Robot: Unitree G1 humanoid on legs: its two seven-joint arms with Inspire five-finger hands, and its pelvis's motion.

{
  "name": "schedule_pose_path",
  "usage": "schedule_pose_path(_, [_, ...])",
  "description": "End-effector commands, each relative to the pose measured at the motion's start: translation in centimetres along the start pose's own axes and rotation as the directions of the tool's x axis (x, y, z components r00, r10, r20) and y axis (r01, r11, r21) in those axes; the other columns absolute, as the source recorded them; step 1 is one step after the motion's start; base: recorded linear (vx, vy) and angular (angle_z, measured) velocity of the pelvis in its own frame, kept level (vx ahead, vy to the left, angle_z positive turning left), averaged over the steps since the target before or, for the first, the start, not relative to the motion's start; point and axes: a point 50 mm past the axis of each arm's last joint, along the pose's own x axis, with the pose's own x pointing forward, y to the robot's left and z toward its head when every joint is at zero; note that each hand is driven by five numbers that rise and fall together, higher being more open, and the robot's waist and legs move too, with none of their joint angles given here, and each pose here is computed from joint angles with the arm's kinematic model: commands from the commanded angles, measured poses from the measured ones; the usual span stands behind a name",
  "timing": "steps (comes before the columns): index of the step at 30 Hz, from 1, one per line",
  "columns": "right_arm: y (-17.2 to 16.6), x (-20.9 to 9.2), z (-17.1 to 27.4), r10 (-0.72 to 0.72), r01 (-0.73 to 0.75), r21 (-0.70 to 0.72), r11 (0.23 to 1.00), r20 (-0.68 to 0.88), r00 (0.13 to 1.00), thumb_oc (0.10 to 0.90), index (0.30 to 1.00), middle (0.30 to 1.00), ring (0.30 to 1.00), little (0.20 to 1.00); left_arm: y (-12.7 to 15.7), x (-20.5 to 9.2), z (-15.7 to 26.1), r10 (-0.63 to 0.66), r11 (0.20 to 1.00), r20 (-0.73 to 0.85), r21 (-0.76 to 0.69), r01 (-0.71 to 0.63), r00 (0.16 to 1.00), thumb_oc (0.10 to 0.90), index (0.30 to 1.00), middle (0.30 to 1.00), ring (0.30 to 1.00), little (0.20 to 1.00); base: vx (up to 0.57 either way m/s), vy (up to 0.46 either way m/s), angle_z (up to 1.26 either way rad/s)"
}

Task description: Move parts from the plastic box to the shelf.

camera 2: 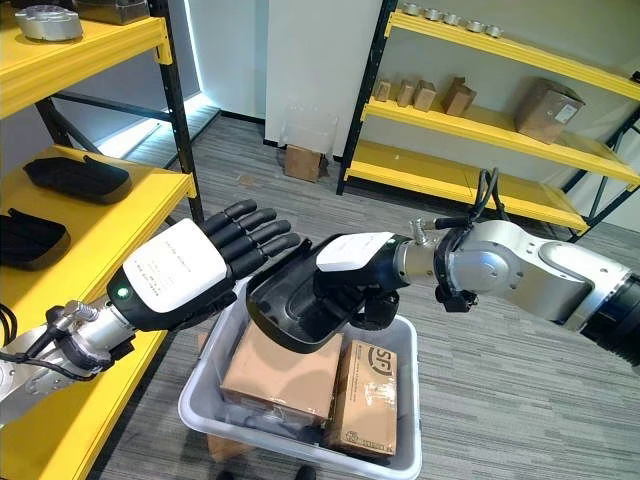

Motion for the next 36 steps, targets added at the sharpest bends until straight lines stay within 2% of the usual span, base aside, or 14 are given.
schedule_pose_path(1, [-4.2,-3.4,-0.5,-0.233,0.231,-0.042,0.972,-0.071,0.970,0.400,0.300,0.300,0.300,0.300,2.4,-0.2,-1.1,0.116,0.992,-0.037,0.057,-0.114,0.993,0.900,1.000,1.000,1.000,1.000,0.00,0.000,0.00])
schedule_pose_path(13, [-4.2,-3.4,-1.3,-0.286,0.286,-0.014,0.958,-0.088,0.954,0.400,0.300,0.300,0.300,0.300,2.0,-0.4,-0.6,0.152,0.988,-0.064,-0.001,-0.153,0.986,0.900,1.000,1.000,1.000,1.000,0.00,0.000,0.00])
schedule_pose_path(18, [-4.2,-2.6,-2.0,-0.309,0.312,0.014,0.950,-0.099,0.946,0.400,0.300,0.300,0.300,0.300,1.8,0.4,0.0,0.186,0.980,-0.048,-0.058,-0.189,0.981,0.900,1.000,1.000,1.000,1.000,0.00,0.000,0.00])
schedule_pose_path(29, [-4.5,-1.6,-1.9,-0.319,0.322,0.024,0.946,-0.079,0.944,0.400,0.300,0.300,0.300,0.300,0.7,1.5,0.9,0.177,0.973,-0.030,-0.147,-0.180,0.984,0.900,1.000,1.000,1.000,1.000,0.00,0.000,0.00])
schedule_pose_path(36, [-5.1,-1.1,-1.5,-0.333,0.335,0.022,0.942,-0.054,0.941,0.400,0.300,0.300,0.300,0.300,0.6,2.0,1.1,0.193,0.968,-0.019,-0.158,-0.194,0.981,0.900,1.000,1.000,1.000,1.000,0.00,0.001,-0.02])
